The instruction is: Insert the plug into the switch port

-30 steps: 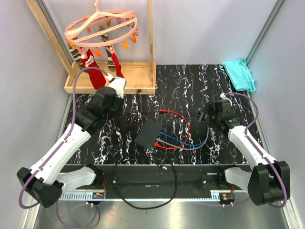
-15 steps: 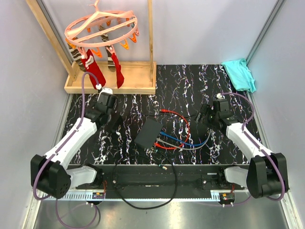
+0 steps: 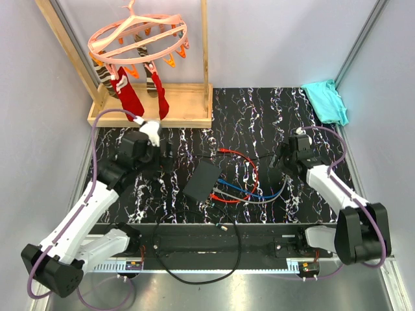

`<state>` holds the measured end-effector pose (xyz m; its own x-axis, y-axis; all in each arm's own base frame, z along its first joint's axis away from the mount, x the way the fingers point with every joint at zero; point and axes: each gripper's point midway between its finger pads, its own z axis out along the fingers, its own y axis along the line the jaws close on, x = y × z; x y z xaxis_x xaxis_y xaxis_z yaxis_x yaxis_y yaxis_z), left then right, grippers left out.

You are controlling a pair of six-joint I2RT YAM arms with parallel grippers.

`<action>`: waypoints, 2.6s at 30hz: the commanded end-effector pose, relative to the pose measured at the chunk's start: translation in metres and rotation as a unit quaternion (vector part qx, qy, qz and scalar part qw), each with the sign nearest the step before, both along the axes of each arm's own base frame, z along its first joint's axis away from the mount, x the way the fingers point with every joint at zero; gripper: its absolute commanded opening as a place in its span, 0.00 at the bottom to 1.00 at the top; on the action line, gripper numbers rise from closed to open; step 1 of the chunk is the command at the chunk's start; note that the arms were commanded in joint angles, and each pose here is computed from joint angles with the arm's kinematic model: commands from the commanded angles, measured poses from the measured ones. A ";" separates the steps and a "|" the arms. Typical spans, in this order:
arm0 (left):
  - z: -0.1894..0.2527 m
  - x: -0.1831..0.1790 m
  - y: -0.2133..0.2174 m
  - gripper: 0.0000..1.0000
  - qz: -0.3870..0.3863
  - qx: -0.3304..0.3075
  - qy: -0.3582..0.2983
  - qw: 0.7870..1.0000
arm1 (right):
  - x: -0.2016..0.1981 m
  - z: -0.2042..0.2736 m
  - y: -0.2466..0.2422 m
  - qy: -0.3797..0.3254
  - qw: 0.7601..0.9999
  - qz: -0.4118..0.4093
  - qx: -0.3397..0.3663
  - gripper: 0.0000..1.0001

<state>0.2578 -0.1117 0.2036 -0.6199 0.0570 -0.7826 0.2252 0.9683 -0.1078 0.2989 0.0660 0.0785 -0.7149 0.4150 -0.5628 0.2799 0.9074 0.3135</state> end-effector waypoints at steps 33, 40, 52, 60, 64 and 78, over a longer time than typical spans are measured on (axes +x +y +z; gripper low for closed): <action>-0.132 -0.010 -0.091 0.99 -0.122 0.015 0.210 0.970 | 0.098 -0.023 0.005 0.047 0.999 -0.008 0.023 0.62; -0.135 -0.011 -0.098 0.99 -0.124 0.001 0.224 0.967 | 0.109 -0.032 0.012 0.048 0.988 -0.147 -0.017 0.66; -0.139 -0.011 -0.099 0.99 -0.120 0.002 0.233 0.965 | 0.105 -0.068 -0.005 0.147 0.953 -0.250 -0.084 0.59; -0.151 -0.017 -0.104 0.99 -0.122 -0.006 0.263 0.957 | 0.106 -0.071 0.000 0.173 0.947 -0.254 -0.088 0.18; -0.158 -0.023 -0.109 0.99 -0.120 -0.017 0.286 0.950 | 0.124 -0.052 0.004 0.148 0.957 -0.233 -0.084 0.00; -0.144 -0.022 -0.172 0.93 -0.130 -0.175 0.328 0.919 | 0.213 0.158 0.078 -0.143 0.986 0.019 -0.079 0.00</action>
<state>0.2256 -0.2311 0.0337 -0.9570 0.1547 -0.2455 0.2441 0.8868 -0.3924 0.4841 0.1092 0.1174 -0.6703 0.4353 -0.6010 0.4457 0.8837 0.1431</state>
